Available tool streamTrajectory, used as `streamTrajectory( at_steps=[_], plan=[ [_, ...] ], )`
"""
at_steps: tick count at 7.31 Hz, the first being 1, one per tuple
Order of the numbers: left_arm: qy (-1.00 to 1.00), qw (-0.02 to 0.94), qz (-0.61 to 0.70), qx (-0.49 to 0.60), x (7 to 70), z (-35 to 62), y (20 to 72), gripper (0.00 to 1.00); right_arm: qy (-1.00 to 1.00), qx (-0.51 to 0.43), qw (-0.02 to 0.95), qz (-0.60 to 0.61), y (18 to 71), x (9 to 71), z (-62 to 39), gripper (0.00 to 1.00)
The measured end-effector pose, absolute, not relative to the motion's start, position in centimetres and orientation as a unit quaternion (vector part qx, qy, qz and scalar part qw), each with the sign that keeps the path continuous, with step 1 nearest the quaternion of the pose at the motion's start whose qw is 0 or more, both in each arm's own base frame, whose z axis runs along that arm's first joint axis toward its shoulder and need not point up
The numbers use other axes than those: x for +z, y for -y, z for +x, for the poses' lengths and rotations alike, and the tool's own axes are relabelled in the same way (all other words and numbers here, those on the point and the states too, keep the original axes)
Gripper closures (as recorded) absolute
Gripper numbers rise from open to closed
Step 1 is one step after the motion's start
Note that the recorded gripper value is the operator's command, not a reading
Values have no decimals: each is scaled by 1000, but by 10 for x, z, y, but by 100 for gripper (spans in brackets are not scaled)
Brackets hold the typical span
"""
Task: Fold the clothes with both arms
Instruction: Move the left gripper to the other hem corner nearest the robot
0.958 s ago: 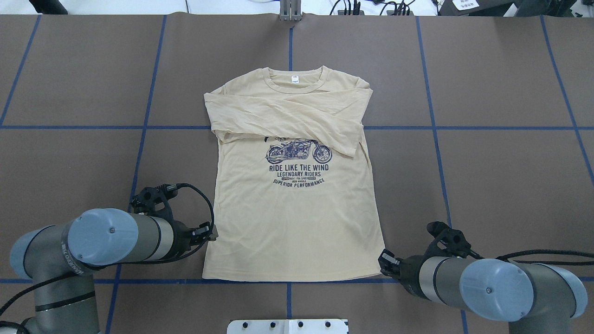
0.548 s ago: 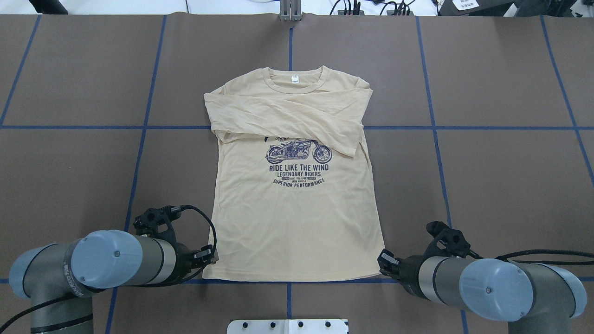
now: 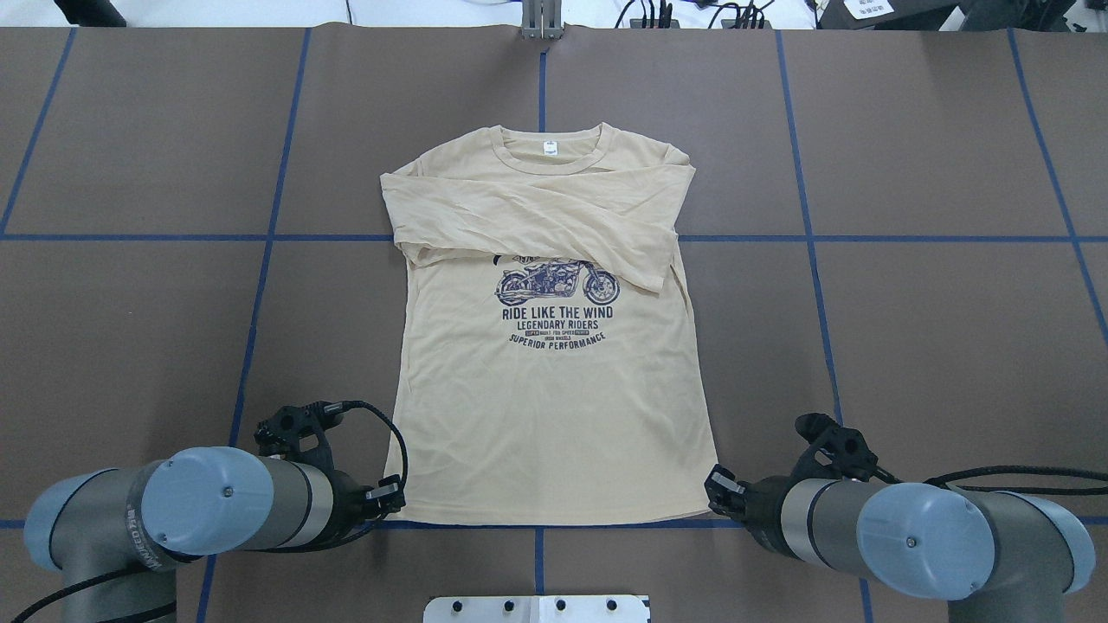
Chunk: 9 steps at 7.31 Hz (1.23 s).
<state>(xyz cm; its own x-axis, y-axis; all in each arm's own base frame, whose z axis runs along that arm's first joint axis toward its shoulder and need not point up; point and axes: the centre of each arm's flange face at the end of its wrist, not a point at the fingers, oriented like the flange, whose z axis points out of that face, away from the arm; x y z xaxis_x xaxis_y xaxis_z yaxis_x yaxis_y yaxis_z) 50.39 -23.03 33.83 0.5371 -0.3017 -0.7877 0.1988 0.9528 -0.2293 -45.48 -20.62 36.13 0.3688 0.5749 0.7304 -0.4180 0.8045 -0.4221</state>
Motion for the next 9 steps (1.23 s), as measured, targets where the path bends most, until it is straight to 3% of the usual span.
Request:
streamTrajectory(
  at_steps=[4,5,6,9],
  plan=[
    [-458,876,-56,-143,340,506,230,71,474,301,823,-83,206,361,-455,100],
    [-457,876,-57,-143,340,506,230,90,474,301,823,-83,206,361,-455,100],
    [-458,876,-57,-143,340,506,230,100,474,301,823,-83,206,361,-455,100],
    [-459,875,-60,-141,338,506,229,100,474,301,823,-83,206,361,-455,100]
  ],
)
